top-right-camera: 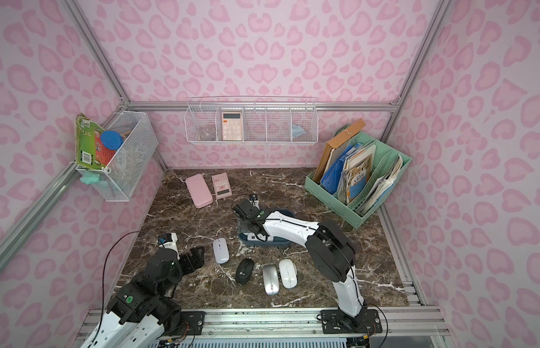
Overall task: Take out the mouse from the storage box
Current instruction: Pick up the mouse from the storage box.
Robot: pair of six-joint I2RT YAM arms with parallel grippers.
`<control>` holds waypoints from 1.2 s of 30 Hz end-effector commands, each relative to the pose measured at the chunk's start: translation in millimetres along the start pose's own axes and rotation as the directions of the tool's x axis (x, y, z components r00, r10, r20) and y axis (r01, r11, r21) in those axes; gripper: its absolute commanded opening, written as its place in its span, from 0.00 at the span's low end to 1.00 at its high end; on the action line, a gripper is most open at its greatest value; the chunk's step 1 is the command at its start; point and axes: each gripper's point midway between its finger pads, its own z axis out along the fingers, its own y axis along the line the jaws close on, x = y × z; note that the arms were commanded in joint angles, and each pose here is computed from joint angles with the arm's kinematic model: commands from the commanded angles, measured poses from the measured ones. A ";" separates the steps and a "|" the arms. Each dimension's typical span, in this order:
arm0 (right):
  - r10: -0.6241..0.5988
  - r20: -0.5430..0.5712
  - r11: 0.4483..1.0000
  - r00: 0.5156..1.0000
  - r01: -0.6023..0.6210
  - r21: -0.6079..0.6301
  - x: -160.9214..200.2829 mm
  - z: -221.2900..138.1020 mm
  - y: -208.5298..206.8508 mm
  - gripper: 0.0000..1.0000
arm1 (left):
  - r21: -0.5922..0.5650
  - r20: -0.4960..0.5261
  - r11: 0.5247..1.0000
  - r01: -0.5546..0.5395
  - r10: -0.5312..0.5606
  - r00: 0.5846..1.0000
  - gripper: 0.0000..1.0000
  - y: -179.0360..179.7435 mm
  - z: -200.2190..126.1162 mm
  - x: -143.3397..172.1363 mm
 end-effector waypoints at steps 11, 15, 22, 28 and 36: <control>0.009 -0.073 1.000 0.997 -0.008 0.010 9.5 24.8 -0.3 0.76 | -0.060 -0.024 0.998 -0.025 0.024 0.999 0.95 6.2 0.9 1.3; 0.015 -0.089 1.000 0.996 -0.016 -0.016 12.2 31.2 -0.2 0.76 | -0.059 -0.023 0.998 -0.026 0.025 0.999 0.95 6.3 0.9 1.4; 0.038 -0.108 0.999 0.993 -0.034 0.039 15.6 41.8 -19.1 0.72 | -0.068 -0.029 0.997 -0.032 0.030 0.999 0.95 7.1 2.9 2.4; 0.075 -0.083 0.995 0.994 -0.070 0.066 16.4 32.6 -42.1 0.69 | -0.075 -0.031 0.997 -0.036 0.034 0.999 0.95 7.4 4.7 2.6; 0.050 -0.081 0.997 0.995 -0.044 0.067 15.9 32.1 -37.5 0.77 | -0.086 -0.036 0.995 -0.042 0.039 0.999 0.95 8.3 7.2 3.1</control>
